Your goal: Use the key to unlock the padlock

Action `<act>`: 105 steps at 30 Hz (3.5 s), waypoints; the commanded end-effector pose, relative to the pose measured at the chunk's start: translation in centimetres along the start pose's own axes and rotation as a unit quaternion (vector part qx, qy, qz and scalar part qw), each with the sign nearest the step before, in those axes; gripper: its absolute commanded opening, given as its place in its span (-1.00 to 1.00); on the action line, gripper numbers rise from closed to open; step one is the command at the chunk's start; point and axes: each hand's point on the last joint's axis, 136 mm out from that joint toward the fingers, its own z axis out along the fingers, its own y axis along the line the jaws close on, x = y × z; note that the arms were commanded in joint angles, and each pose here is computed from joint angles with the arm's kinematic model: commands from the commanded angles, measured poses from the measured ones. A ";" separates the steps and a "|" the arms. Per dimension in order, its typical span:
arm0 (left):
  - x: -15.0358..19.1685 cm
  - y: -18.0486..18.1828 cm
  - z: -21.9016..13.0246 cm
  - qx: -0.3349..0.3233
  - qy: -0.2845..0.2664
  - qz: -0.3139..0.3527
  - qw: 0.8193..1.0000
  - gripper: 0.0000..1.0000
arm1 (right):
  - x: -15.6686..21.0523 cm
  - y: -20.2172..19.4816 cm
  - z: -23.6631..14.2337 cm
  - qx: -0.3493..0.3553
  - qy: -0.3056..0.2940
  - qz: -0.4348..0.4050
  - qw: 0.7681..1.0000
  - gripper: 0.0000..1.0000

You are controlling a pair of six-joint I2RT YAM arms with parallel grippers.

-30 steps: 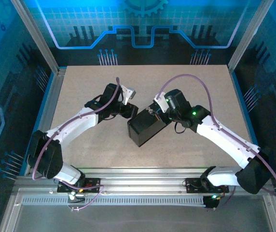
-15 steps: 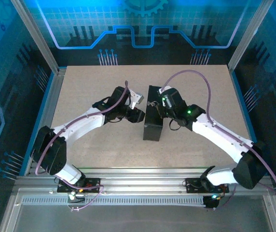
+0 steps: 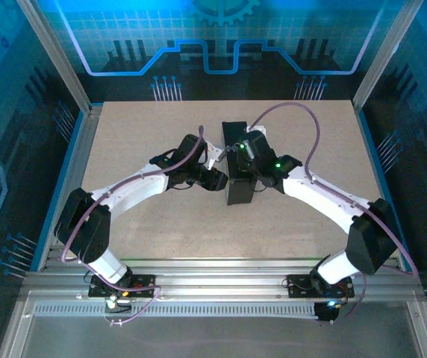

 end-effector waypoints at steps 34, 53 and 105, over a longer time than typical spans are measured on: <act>-3.4 4.6 -6.0 -0.076 -0.076 -0.036 0.994 0.07 | 8.0 -22.9 6.2 0.148 0.124 0.200 0.961 -1.00; -3.2 6.9 -7.8 -0.115 -0.091 -0.063 0.987 0.09 | 0.9 -15.8 2.9 -0.020 0.113 0.129 0.985 1.00; -3.1 9.2 -5.8 -0.146 -0.079 -0.105 0.980 0.10 | 3.5 4.1 1.4 -0.401 0.211 0.180 0.873 0.80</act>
